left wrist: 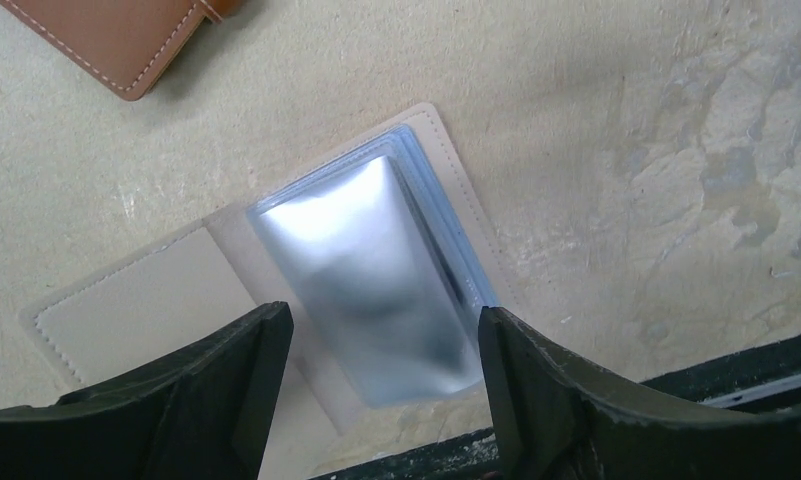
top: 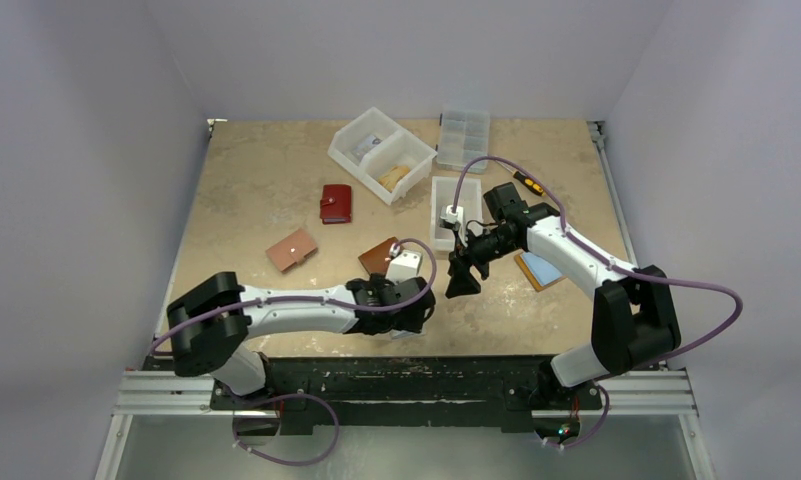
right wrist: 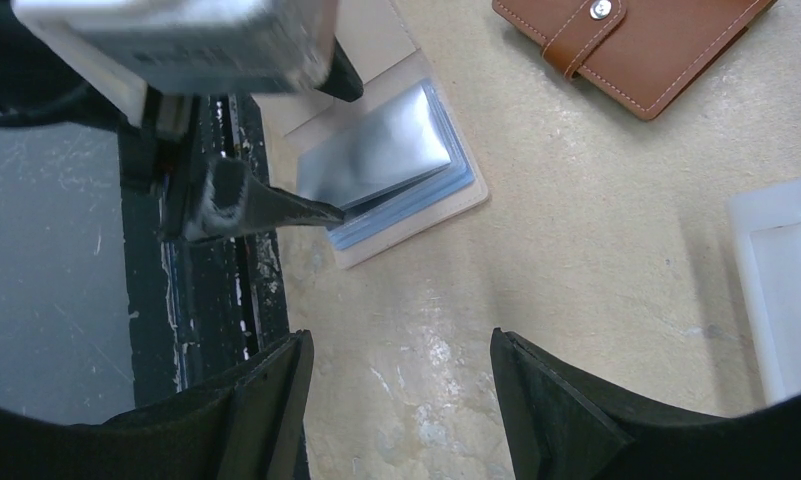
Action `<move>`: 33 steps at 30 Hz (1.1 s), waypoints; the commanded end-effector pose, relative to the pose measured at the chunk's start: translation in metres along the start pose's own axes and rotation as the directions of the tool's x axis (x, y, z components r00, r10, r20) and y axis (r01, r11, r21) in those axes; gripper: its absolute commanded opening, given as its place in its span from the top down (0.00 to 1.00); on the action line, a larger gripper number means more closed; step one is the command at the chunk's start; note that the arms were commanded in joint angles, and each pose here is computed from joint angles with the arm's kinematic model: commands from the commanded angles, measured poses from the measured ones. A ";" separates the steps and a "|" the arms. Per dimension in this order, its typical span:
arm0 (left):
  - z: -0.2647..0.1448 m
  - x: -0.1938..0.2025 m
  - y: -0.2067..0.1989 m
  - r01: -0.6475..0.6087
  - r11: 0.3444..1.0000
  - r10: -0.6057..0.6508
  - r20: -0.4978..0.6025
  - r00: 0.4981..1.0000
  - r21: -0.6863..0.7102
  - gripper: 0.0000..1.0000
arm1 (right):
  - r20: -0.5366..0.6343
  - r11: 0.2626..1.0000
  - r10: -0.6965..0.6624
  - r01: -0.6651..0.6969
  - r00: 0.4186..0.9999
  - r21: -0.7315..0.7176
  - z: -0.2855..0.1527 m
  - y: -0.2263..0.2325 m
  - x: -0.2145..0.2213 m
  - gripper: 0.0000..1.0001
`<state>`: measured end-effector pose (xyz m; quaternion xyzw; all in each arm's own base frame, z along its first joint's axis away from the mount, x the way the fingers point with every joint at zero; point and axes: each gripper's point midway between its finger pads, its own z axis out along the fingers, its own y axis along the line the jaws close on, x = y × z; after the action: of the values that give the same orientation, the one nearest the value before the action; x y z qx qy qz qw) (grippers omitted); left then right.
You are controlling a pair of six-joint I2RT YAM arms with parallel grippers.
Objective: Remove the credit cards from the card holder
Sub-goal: Open the card holder at the center of the board.
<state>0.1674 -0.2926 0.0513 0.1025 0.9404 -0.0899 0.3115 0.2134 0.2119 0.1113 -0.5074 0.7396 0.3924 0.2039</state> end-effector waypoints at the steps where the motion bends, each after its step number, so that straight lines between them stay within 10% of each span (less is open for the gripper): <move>1: 0.001 -0.014 -0.011 0.015 0.998 -0.014 0.024 1.000 -0.060 0.28 | 0.004 1.000 -0.027 0.026 1.000 0.012 -0.004 0.000 -0.005 0.27; 26: -0.010 -0.008 0.008 0.001 0.993 0.005 0.056 0.998 -0.117 0.60 | 0.002 0.999 -0.030 0.030 1.000 0.012 -0.005 0.000 -0.005 0.27; 33: -0.011 -0.002 0.044 0.037 0.980 -0.022 0.077 0.997 -0.194 0.89 | 0.003 1.000 -0.031 0.031 1.000 0.007 -0.005 0.002 -0.005 0.27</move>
<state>0.1646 -0.2692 0.0549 0.0882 0.9390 -0.0228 0.3318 0.2124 0.2111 0.1108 -0.5070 0.7409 0.3919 0.2012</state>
